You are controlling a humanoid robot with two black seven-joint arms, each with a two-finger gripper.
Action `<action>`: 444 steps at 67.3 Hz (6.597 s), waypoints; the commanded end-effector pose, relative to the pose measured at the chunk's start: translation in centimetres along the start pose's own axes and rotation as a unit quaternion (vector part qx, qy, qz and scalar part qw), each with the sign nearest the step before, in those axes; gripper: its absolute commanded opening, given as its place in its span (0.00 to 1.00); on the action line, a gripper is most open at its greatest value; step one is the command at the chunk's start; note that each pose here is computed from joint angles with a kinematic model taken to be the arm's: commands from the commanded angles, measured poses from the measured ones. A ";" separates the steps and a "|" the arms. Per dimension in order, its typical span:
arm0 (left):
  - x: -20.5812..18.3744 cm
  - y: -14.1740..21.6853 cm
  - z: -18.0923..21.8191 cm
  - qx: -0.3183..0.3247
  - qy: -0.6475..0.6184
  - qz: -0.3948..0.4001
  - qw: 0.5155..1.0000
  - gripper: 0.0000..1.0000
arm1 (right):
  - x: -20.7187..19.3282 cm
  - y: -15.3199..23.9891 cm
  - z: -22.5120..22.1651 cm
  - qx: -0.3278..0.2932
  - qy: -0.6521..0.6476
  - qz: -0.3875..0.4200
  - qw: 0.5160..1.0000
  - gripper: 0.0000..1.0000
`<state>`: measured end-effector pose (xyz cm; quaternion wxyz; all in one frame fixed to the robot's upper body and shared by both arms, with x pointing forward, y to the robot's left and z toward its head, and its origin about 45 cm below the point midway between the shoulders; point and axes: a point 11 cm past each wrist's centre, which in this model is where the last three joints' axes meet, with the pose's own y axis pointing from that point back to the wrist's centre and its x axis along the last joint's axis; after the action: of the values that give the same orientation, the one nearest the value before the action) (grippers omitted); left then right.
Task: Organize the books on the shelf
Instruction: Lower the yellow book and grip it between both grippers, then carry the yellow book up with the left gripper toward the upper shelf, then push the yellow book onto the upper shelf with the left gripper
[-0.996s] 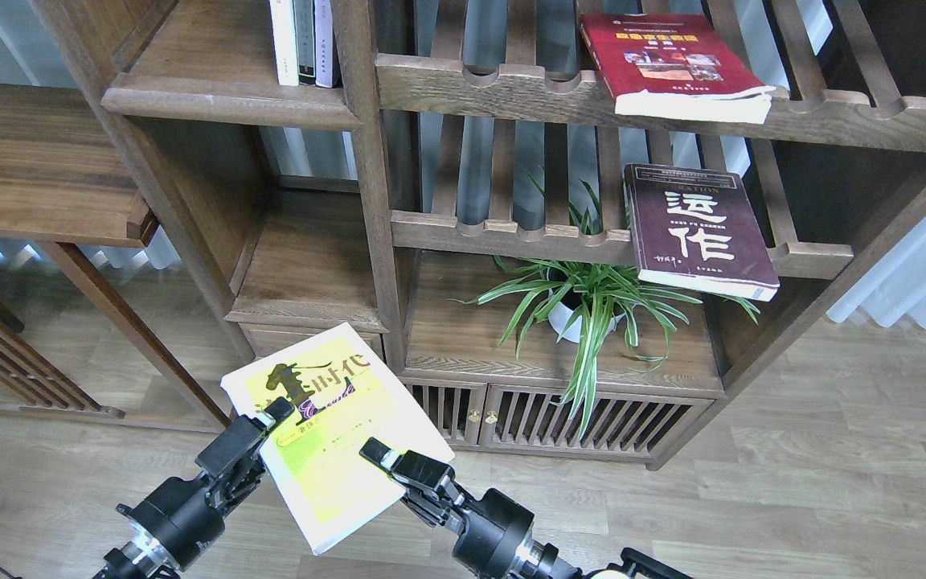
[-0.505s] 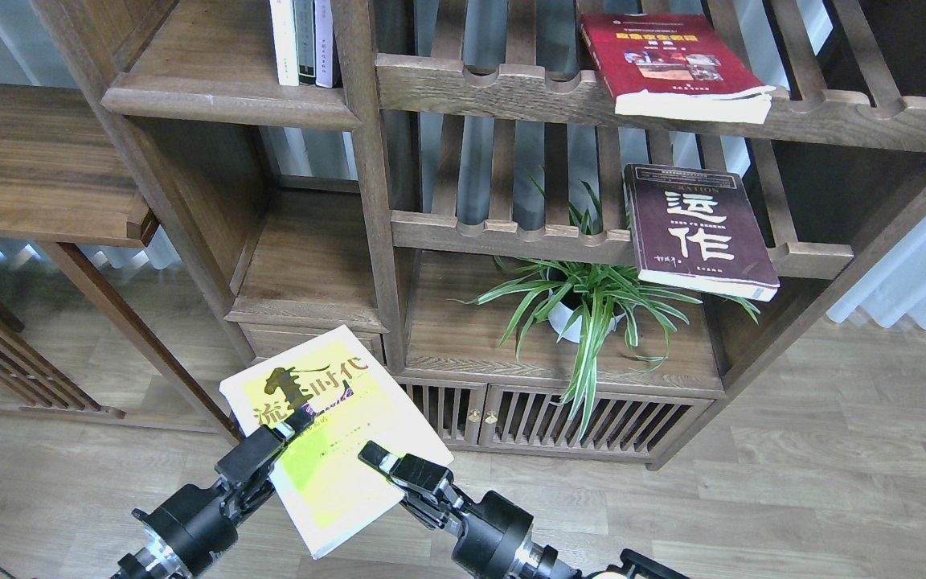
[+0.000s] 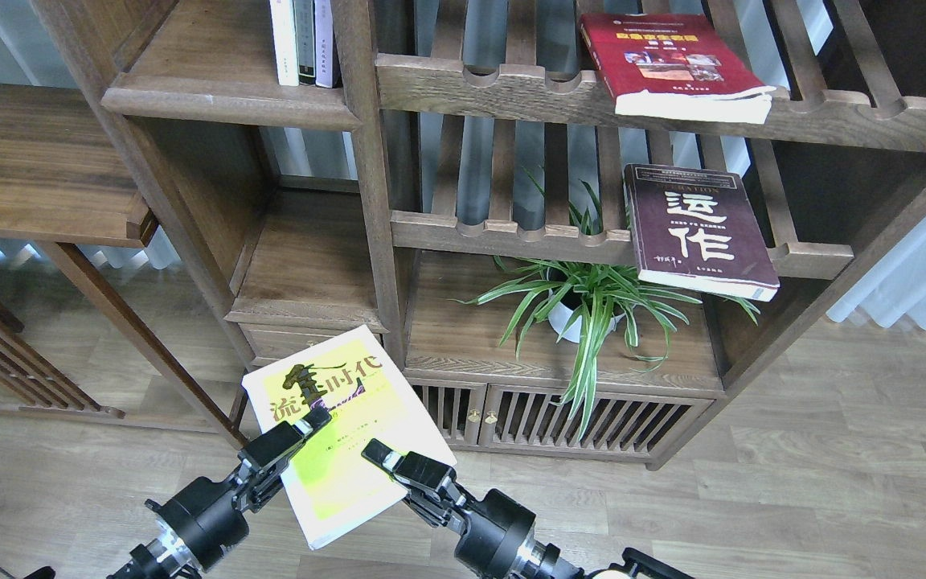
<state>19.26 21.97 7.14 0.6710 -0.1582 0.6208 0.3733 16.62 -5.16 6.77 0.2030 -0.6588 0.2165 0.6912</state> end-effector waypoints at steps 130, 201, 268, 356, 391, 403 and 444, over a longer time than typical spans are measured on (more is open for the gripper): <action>-4.2 4.5 13.5 -0.059 -0.204 0.016 0.977 0.10 | 3.4 2.2 -7.4 0.096 0.036 0.066 0.993 0.93; -16.9 5.5 25.5 -0.250 -0.273 -0.123 0.921 0.10 | 3.4 1.8 -8.0 0.090 0.047 0.068 0.992 0.97; -25.0 5.1 30.8 -0.257 -0.432 -0.097 0.859 0.10 | 2.9 1.4 -8.9 0.096 0.054 0.062 0.992 0.97; -28.8 -3.0 31.9 -0.349 -0.533 -0.062 0.769 0.02 | 1.8 0.7 -9.2 0.095 0.060 0.046 0.993 0.98; -29.6 -5.3 34.8 -0.354 -0.585 -0.023 0.729 0.02 | 1.8 0.7 -9.1 0.096 0.059 0.045 0.993 0.98; -28.5 -6.1 35.0 -0.350 -0.591 -0.008 0.727 0.02 | 1.7 0.8 -8.5 0.095 0.052 0.042 0.993 0.98; -27.8 -7.0 37.0 -0.359 -0.608 0.023 0.708 0.02 | 1.4 0.5 -9.0 0.098 0.056 0.037 0.993 0.98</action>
<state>51.91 33.56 39.33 0.7906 -0.1135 -0.0965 0.5940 23.66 -10.72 5.02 0.2271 -0.6649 0.3193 0.6358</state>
